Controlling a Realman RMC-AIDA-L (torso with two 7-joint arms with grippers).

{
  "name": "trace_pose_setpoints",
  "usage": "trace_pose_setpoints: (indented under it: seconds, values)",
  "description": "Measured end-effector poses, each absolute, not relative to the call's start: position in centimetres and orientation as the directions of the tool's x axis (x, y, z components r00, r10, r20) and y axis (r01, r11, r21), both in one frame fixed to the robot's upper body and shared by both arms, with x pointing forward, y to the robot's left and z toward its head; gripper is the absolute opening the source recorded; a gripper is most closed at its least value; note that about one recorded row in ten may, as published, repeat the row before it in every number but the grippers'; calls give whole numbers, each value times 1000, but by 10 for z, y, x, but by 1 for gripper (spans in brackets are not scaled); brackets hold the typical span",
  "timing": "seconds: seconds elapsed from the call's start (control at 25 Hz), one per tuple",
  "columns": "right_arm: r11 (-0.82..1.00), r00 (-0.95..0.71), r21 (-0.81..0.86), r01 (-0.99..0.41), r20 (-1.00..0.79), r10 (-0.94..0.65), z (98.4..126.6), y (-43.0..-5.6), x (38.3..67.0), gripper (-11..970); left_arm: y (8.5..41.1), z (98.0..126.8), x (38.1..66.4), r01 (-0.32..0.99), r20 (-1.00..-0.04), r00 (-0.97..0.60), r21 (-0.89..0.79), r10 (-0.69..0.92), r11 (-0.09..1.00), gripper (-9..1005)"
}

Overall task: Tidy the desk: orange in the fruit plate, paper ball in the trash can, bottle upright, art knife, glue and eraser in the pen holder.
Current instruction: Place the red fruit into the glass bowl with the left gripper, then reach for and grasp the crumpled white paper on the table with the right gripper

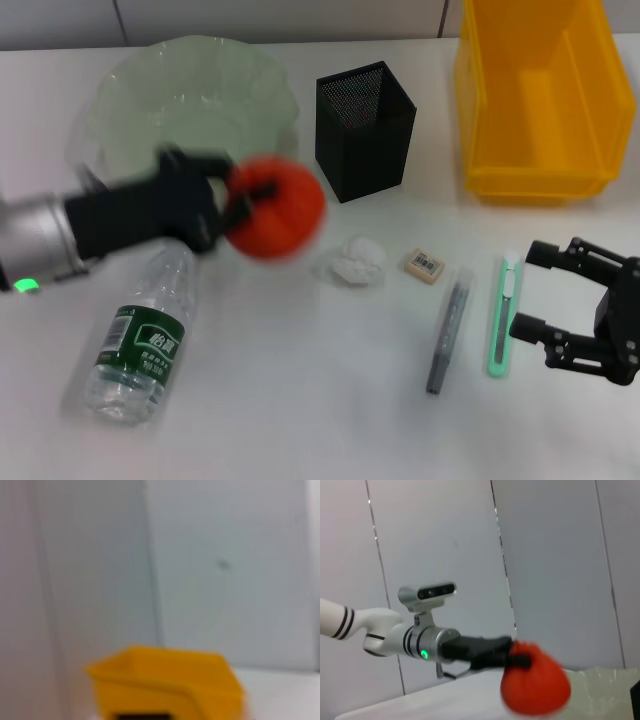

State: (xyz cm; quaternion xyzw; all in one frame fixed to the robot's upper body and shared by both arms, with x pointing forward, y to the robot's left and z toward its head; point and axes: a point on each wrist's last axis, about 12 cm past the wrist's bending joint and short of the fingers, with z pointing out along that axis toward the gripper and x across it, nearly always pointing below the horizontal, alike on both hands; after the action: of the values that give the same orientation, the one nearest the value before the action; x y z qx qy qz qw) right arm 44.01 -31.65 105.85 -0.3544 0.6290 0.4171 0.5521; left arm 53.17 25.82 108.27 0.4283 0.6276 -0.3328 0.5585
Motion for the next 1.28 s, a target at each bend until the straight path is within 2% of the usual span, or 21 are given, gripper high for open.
trace_pose_setpoints:
  seconds: [0.08, 0.12, 0.2, 0.24, 0.28, 0.44, 0.56, 0.64, 0.68, 0.8, 0.88, 0.92, 0.96, 1.0, 1.04, 1.08, 1.12, 1.16, 1.2, 1.28]
  values:
    - [398, -129, 125, -909, -992, 19, 1061, -316, 443, 827, 267, 1093, 541, 862, -992, 16, 78, 128, 501, 192]
    - [393, -125, 122, -911, -992, 18, 1061, -315, 445, 827, 274, 1098, 556, 795, -994, 9, 73, 108, 603, 188]
    - [382, -119, 116, -917, -993, 16, 1063, -311, 450, 827, 275, 1098, 564, 763, -994, 0, 72, 111, 642, 179]
    - [376, -120, 117, -919, -993, 15, 1065, -309, 454, 827, 274, 1096, 584, 696, -989, -29, 82, 142, 714, 174]
    - [376, -120, 117, -919, -993, 15, 1065, -309, 454, 827, 274, 1096, 584, 696, -989, -29, 82, 142, 714, 170]
    - [366, -159, 155, -917, -987, 21, 1068, -305, 465, 826, 264, 1087, 618, 568, -973, -99, 118, 209, 815, 144]
    - [360, -191, 183, -915, -982, 14, 1072, -303, 473, 826, 263, 1086, 623, 538, -971, -118, 112, 207, 835, 119]
    - [345, -211, 195, -918, -977, -11, 1080, -303, 482, 826, 264, 1086, 622, 538, -973, -114, 107, 199, 836, 249]
    - [341, -217, 196, -919, -976, -24, 1084, -303, 486, 826, 266, 1087, 619, 542, -976, -111, 98, 187, 834, 314]
    - [343, -236, 205, -917, -970, -51, 1092, -303, 496, 826, 274, 1088, 607, 569, -986, -95, 59, 137, 820, 424]
    - [362, -263, 213, -908, -960, -93, 1103, -302, 511, 826, 278, 1088, 601, 579, -989, -91, 45, 119, 814, 496]
    - [379, -302, 228, -897, -941, -150, 1118, -298, 529, 826, 283, 1087, 585, 618, -993, -76, 27, 94, 786, 533]
    - [379, -302, 228, -897, -941, -150, 1118, -298, 529, 826, 283, 1087, 585, 618, -993, -76, 27, 94, 786, 559]
    - [389, -351, 245, -888, -908, -230, 1135, -288, 545, 826, 285, 1084, 561, 691, -996, -49, 22, 77, 723, 586]
    - [389, -351, 245, -888, -908, -230, 1135, -288, 545, 826, 285, 1084, 561, 691, -996, -49, 22, 77, 723, 612]
    - [395, -370, 243, -886, -884, -287, 1143, -281, 553, 826, 285, 1083, 550, 727, -997, -37, 18, 66, 686, 638]
    - [416, -397, 216, -883, -817, -418, 1160, -260, 566, 826, 286, 1078, 527, 781, -998, -35, 5, 51, 625, 665]
    - [416, -397, 216, -883, -817, -418, 1160, -260, 566, 826, 286, 1078, 527, 781, -998, -35, 5, 51, 625, 691]
    - [444, -438, 215, -870, -750, -495, 1169, -242, 574, 825, 286, 1074, 515, 806, -998, -36, -1, 48, 592, 717]
    - [454, -461, 219, -864, -705, -539, 1173, -228, 577, 825, 287, 1067, 493, 846, -998, -39, -5, 52, 533, 770]
